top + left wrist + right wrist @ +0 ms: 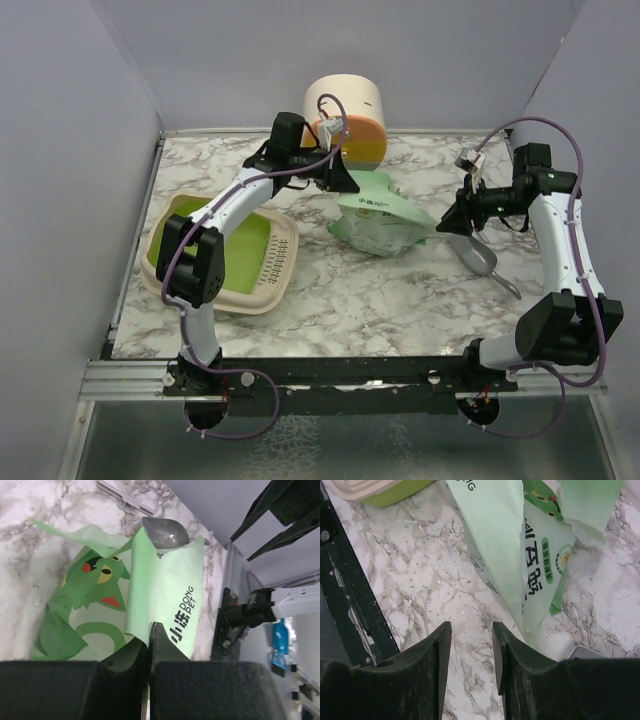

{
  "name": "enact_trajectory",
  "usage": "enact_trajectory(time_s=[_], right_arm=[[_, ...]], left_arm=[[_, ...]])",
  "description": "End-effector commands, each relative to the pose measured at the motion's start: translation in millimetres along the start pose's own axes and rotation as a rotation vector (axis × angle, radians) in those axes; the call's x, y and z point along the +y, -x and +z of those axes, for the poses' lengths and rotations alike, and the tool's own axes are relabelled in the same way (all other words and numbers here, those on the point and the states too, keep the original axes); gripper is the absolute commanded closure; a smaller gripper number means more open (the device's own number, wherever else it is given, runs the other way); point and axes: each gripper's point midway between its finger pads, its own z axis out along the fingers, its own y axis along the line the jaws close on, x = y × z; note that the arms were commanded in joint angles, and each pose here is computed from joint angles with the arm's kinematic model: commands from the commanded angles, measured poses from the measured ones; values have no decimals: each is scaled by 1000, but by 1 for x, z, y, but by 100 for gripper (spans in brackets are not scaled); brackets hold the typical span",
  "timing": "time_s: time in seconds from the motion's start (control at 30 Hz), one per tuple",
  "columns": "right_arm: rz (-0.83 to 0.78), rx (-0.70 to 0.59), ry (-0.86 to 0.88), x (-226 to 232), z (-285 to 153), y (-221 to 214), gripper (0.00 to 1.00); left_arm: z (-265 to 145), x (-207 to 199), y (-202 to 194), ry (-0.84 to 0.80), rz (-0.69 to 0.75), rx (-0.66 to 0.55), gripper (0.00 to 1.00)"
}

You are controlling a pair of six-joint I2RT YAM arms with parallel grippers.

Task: Fill the litter box with clean litter
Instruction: Open the cat litter bag at the center of the board.

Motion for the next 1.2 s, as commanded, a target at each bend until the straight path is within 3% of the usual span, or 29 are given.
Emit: enact_trajectory(time_s=[0.0,0.17,0.3,0.47,0.67,1.17], right_arm=[[-21,0,-45,-10,-2,5,62],[-16,-3,-65,-14,-5,11,62],[11,-4,-97,-22,-6,16,62],[68,-10,-149,-39,-4,19,62],[72,-13,11,-34,11,18,55],[66,-67,156,-40,35,30,52]], left_arm=[[-4,-26,33,136,267,-44,100],[11,-53,35,276,613,-92,100],[2,-65,43,474,879,-244,100],[-37,-61,38,621,969,-458,100],[-71,-95,47,606,1055,-681,100],[-61,-148,46,438,1215,-807,100]])
